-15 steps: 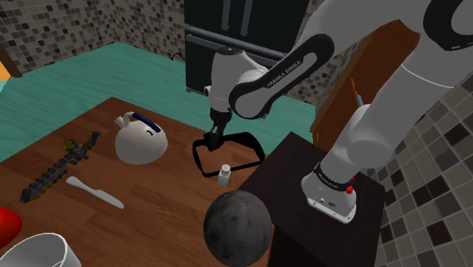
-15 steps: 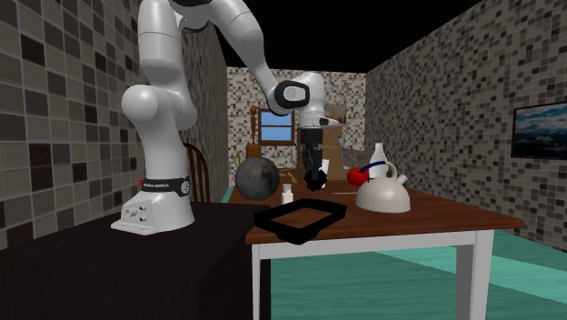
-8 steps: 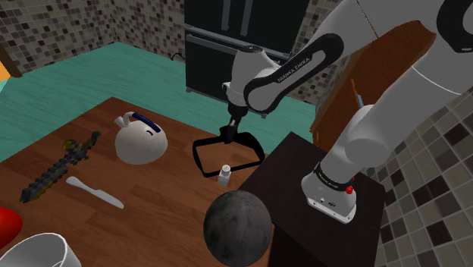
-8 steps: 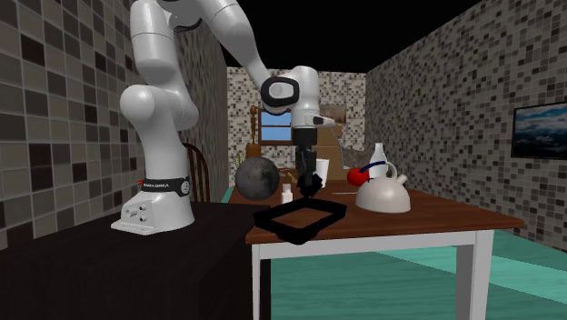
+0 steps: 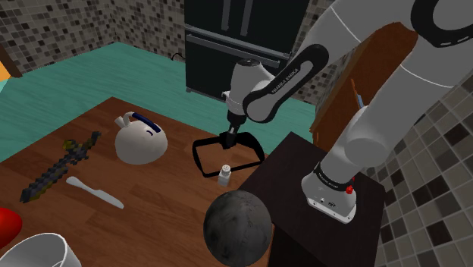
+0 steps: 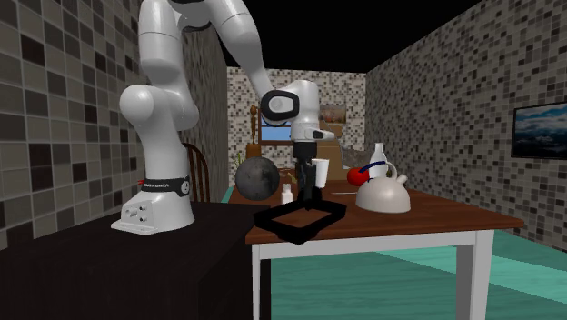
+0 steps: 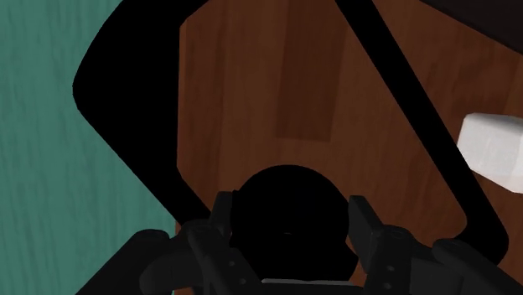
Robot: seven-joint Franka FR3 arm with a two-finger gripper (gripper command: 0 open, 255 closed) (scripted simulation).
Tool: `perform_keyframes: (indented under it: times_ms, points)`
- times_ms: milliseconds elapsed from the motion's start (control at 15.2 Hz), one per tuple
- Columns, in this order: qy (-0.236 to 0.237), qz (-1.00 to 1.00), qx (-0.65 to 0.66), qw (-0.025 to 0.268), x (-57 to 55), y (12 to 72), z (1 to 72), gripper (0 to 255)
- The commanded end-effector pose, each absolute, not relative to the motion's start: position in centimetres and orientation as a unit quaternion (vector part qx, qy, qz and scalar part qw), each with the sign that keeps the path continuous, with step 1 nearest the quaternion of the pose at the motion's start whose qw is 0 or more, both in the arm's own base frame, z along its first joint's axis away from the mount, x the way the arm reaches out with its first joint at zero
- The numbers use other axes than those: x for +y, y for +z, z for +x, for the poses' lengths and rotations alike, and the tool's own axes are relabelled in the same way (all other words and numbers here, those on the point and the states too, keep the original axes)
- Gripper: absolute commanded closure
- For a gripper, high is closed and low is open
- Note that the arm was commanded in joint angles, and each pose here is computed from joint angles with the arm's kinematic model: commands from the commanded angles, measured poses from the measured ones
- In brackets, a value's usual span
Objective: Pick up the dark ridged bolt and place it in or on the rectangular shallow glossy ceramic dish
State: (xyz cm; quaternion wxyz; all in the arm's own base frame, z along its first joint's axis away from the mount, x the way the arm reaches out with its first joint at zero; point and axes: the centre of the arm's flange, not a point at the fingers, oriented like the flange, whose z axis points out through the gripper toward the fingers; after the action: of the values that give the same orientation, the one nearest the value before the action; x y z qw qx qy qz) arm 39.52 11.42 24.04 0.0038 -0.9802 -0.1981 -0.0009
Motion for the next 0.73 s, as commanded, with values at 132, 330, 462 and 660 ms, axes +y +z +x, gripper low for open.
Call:
perform_keyframes:
  times_ms: [132,330,462,660]
  points:
    - [-0.001,-0.980,-0.198,0.004,11.49,21.92,39.46,255]
    - [-0.001,-0.980,-0.198,0.004,11.49,21.92,39.46,255]
    - [-0.001,-0.980,-0.198,0.004,11.49,21.92,39.46,255]
    - [-0.001,-0.980,-0.198,0.004,11.49,21.92,39.46,255]
